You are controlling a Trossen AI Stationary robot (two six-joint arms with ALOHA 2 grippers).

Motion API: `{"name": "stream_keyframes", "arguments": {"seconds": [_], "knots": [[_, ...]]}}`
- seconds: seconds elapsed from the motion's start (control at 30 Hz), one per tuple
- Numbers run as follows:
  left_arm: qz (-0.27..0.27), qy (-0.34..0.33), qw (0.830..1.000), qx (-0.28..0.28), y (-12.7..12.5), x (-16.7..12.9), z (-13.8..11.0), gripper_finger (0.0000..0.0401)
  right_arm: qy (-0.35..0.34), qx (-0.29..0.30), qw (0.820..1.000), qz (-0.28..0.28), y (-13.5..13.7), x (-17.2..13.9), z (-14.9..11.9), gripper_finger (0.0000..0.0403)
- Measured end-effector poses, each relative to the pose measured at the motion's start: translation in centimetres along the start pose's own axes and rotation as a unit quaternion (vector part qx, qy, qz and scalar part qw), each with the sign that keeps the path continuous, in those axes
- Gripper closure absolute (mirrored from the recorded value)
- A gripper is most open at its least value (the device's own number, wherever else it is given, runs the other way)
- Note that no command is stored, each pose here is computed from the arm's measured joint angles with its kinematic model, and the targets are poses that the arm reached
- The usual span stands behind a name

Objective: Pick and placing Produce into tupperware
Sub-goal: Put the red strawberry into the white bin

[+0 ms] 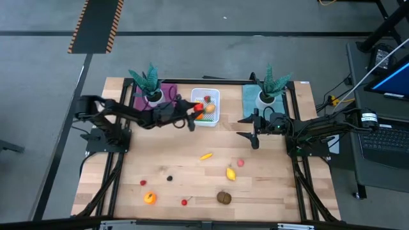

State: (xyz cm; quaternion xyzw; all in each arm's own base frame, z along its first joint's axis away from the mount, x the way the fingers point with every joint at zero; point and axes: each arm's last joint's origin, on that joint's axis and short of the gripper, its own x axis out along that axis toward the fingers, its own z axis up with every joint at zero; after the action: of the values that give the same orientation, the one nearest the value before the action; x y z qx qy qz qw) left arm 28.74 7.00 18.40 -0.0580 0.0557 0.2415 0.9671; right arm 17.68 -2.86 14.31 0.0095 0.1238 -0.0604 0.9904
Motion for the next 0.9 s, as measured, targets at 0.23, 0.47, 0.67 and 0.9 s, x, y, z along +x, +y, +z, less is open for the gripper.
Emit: {"name": "stream_keyframes", "arguments": {"seconds": [0.23, 0.47, 0.67, 0.9], "knots": [[0.019, -0.006, 1.0, -0.003, 1.0, 3.0, 0.9, 0.0222, 0.004, 0.0, 1.0, 0.0, 0.0, 0.0, -0.1, 0.0125], [0.019, 0.042, 0.999, 0.004, 1.5, 4.1, 1.3, 0.0219, 0.005, -0.001, 1.0, 0.0, 0.0, 0.0, -0.1, 0.0125], [0.022, 0.081, 0.996, 0.012, 1.3, 4.6, 1.7, 0.022, 0.005, -0.002, 1.0, 0.0, 0.0, 0.0, -0.1, 0.0125], [0.036, 0.175, 0.984, 0.016, 1.2, 5.1, 2.1, 0.0223, 0.007, -0.011, 1.0, 0.0, 0.0, 0.0, -0.1, 0.0125]]}}
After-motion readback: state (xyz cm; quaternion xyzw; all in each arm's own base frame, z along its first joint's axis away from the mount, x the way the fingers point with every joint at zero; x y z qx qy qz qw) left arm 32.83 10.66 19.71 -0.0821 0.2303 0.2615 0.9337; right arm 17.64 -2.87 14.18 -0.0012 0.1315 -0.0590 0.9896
